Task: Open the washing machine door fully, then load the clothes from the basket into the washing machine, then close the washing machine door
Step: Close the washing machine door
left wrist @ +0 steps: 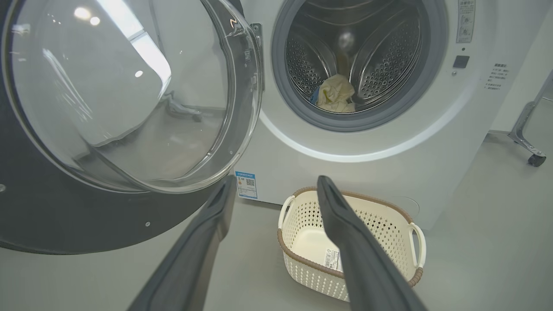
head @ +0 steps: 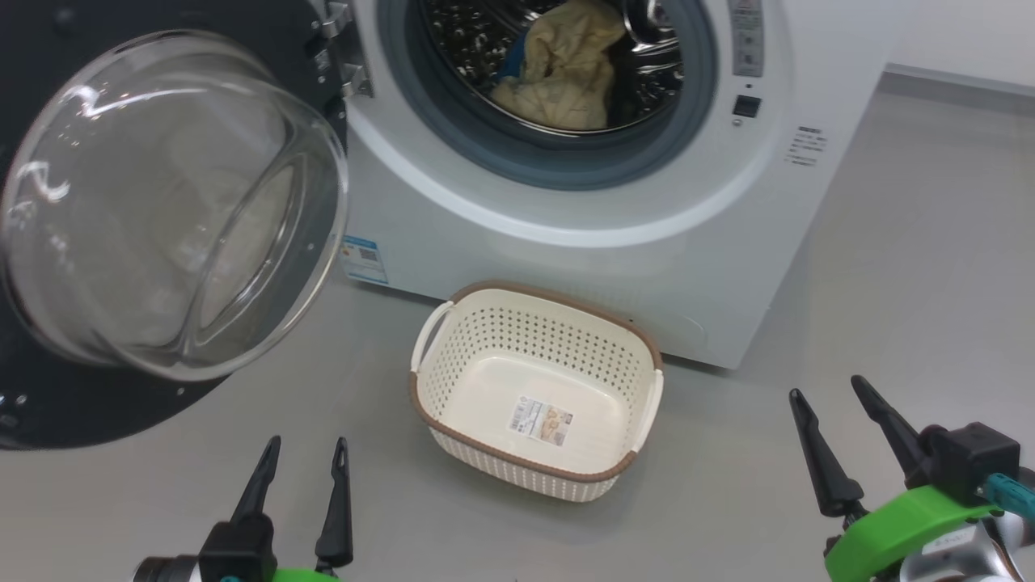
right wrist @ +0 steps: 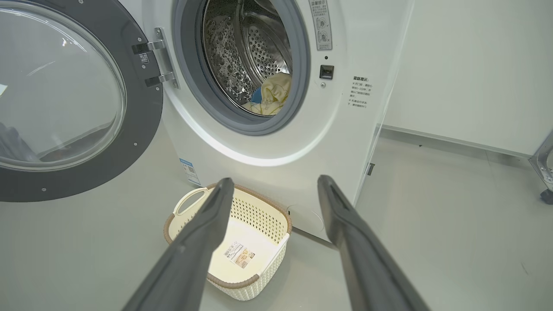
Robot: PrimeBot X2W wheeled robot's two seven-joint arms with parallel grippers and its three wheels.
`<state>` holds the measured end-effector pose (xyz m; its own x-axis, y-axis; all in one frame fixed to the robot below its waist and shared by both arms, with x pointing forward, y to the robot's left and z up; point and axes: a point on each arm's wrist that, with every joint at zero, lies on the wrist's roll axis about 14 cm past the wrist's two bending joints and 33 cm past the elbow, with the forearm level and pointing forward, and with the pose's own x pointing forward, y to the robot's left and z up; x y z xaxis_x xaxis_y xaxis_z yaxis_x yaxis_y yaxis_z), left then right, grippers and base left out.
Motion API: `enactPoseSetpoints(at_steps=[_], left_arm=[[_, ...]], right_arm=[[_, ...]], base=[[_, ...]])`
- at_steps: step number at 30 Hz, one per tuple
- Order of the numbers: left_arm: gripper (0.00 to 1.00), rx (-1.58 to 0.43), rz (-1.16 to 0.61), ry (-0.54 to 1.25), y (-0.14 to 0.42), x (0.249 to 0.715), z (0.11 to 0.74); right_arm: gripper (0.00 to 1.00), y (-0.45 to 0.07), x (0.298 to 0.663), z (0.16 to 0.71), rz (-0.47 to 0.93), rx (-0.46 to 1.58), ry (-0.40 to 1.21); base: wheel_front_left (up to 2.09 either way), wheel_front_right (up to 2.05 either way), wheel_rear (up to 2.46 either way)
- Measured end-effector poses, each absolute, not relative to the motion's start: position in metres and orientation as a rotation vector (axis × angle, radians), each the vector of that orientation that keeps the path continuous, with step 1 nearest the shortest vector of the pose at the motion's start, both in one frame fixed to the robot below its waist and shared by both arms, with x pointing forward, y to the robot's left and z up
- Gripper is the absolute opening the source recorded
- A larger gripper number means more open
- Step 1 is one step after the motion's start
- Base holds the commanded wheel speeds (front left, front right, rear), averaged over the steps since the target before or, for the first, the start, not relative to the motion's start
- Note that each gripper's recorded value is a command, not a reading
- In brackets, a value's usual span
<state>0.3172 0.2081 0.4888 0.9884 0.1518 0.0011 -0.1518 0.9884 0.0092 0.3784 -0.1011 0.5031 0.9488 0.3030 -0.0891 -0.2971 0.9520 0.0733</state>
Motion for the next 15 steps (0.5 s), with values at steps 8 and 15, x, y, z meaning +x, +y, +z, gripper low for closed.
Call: enactPoseSetpoints(at_steps=[8, 15], left_arm=[[1.0, 0.011, 0.287, 0.007, 0.243, 0.288, 0.488], [1.0, 0.011, 0.393, 0.004, 0.267, 0.262, 0.49]], right_arm=[[1.0, -0.047, 0.387, 0.503, 0.464, 0.064, 0.103], [1.0, -0.006, 0.387, 0.504, 0.583, 0.064, 0.105]], base=[[0.0, 0.0, 0.0], [0.0, 0.0, 0.0]])
